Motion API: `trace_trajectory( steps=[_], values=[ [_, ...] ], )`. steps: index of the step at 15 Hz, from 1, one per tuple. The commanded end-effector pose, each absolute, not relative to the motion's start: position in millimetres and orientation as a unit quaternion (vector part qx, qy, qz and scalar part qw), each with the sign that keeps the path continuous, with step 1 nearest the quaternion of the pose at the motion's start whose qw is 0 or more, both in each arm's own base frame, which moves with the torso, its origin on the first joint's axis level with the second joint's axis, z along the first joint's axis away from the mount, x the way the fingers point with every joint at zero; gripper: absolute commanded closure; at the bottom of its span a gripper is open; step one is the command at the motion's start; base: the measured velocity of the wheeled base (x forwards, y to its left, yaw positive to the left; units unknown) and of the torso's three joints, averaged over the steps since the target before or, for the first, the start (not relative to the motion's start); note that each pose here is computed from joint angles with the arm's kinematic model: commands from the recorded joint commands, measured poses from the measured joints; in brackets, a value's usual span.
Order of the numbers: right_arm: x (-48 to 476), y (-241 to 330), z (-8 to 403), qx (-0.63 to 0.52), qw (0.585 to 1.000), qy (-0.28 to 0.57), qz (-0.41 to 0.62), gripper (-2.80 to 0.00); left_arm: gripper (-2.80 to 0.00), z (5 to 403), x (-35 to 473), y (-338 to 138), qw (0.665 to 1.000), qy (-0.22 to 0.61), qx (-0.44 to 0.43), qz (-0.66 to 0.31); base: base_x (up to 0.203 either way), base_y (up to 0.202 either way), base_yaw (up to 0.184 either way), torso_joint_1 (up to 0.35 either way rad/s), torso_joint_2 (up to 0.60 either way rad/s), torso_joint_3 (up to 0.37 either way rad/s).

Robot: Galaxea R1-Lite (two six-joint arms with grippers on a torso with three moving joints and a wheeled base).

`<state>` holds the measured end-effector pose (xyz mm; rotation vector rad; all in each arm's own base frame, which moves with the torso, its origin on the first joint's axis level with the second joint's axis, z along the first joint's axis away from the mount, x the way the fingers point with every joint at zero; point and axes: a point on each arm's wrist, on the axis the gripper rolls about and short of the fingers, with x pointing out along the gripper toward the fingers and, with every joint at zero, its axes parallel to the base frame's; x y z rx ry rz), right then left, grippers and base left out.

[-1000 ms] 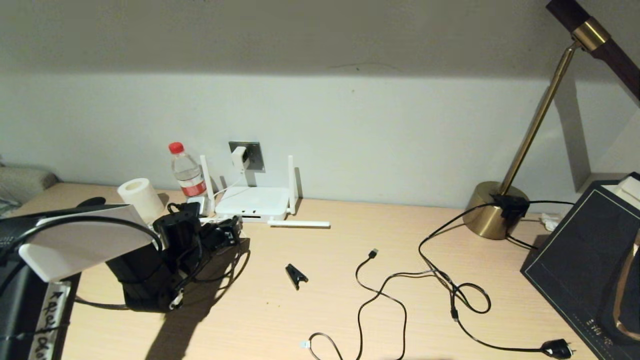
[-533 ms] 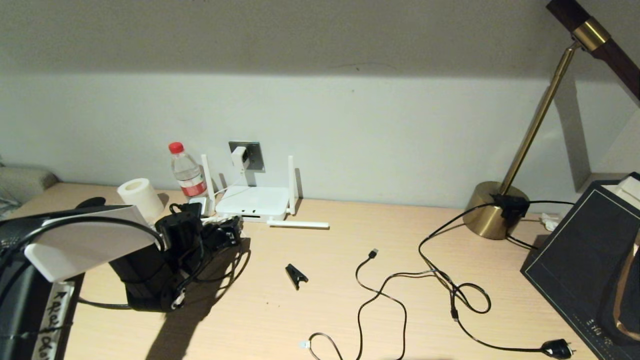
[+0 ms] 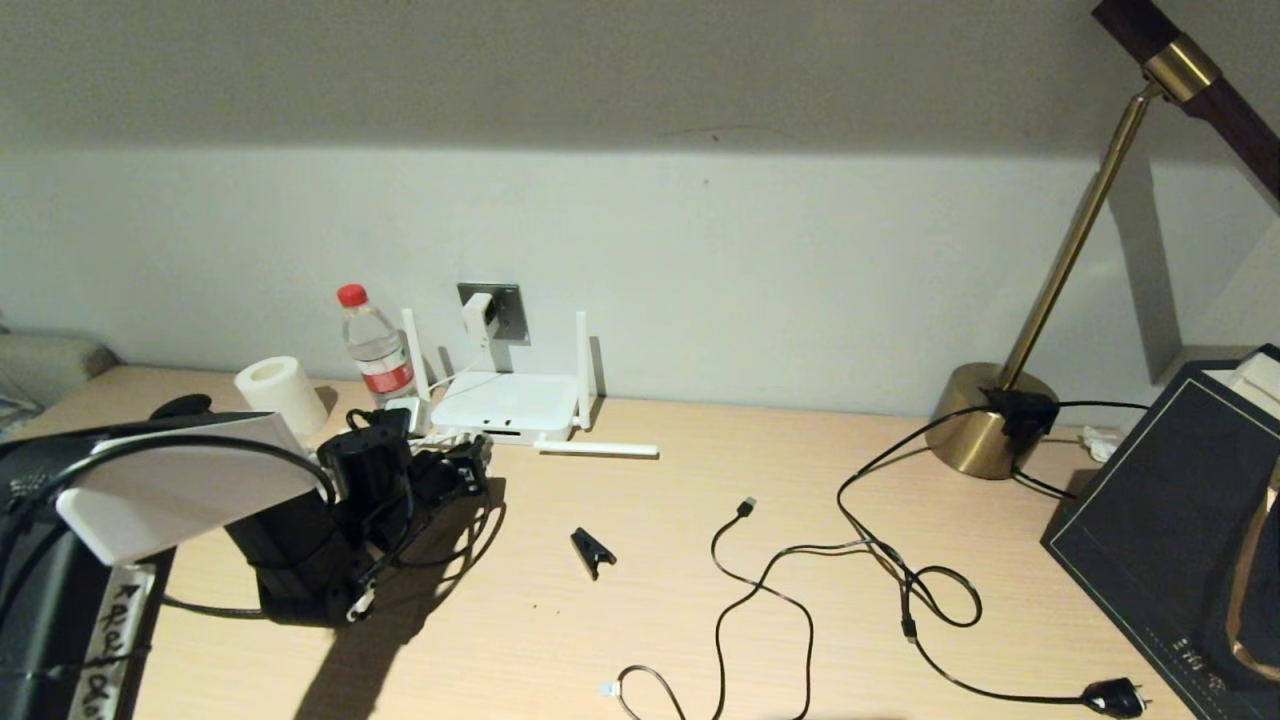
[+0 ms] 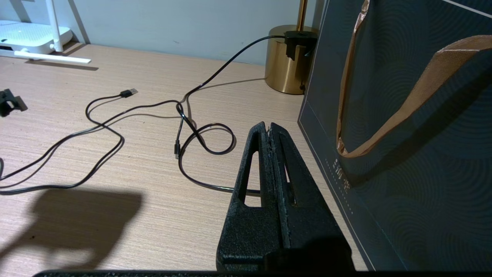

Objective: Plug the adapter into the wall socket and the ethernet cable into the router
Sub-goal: Plug cable into router interface

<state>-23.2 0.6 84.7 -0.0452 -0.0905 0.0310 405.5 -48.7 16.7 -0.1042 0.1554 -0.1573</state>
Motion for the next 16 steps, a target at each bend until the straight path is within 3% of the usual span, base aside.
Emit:
trace_trajectory(
  steps=[1, 16],
  values=[
    [-20.3, 0.6, 75.0, -0.023, 0.999, -0.027, 0.016, 0.00, 0.00, 17.6, 405.7, -50.0, 0.993, 0.073, -0.052, -0.080, 0.000, 0.000, 0.000, 0.000, 0.00, 0.000],
    [-20.3, 0.6, 75.0, -0.023, 0.999, -0.027, 0.016, 0.00, 0.00, 17.8, 408.4, -54.0, 0.993, 0.069, -0.052, -0.084, 0.000, 0.000, 0.000, 0.000, 0.00, 0.000]
  ],
)
